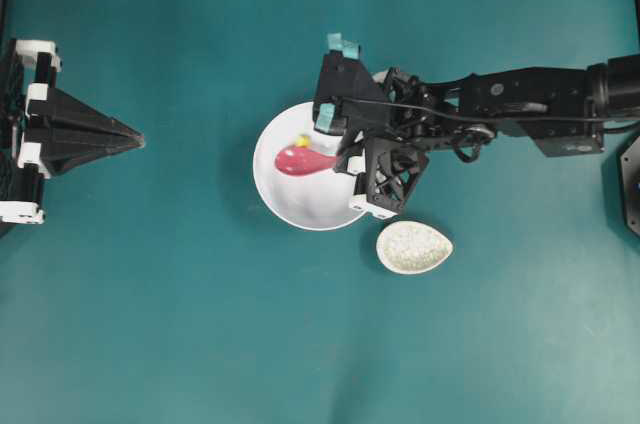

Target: Scoop the yellow hexagonal prism block from the bowl with a spoon using the right arm.

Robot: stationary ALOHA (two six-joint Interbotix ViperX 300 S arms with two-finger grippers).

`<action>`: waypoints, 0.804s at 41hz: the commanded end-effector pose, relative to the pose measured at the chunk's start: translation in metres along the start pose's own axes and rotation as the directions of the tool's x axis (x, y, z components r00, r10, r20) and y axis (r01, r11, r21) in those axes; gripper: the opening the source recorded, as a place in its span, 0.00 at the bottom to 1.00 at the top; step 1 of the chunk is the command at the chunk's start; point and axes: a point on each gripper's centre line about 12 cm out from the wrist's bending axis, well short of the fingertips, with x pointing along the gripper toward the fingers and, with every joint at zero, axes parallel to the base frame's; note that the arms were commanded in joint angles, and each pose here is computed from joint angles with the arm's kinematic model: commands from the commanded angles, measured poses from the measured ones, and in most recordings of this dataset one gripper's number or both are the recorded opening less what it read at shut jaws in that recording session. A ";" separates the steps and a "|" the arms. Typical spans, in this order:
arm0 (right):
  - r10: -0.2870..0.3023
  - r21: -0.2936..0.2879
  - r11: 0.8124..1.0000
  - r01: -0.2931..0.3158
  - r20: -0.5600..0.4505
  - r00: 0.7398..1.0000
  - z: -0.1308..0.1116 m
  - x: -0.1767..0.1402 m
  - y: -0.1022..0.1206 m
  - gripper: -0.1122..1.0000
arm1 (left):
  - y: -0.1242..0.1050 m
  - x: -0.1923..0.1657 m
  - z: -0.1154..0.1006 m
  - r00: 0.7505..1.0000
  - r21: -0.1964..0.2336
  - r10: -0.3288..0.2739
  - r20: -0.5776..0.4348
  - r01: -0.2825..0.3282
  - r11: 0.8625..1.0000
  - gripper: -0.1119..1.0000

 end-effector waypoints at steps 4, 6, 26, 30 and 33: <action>0.018 -0.004 1.000 -0.018 0.104 0.994 0.020 -0.031 0.005 0.32 | 0.000 0.002 0.005 1.000 0.003 -0.001 0.015 0.001 1.000 0.09; 0.021 -0.006 1.000 -0.021 0.109 0.994 0.021 -0.038 0.006 0.32 | 0.000 0.002 0.006 1.000 0.003 -0.002 0.017 0.002 1.000 0.09; 0.019 0.050 0.999 -0.013 -0.118 0.993 0.016 -0.086 0.010 0.32 | 0.000 0.003 0.004 1.000 0.003 -0.002 0.011 0.002 1.000 0.09; 0.011 0.073 0.997 0.004 -0.198 0.980 0.014 -0.085 0.010 0.32 | 0.000 0.004 0.003 1.000 0.003 -0.002 0.008 0.002 1.000 0.09; 0.006 0.076 0.997 0.014 -0.252 0.968 0.014 -0.083 0.010 0.32 | 0.000 0.005 0.002 1.000 0.003 -0.001 0.008 0.001 1.000 0.09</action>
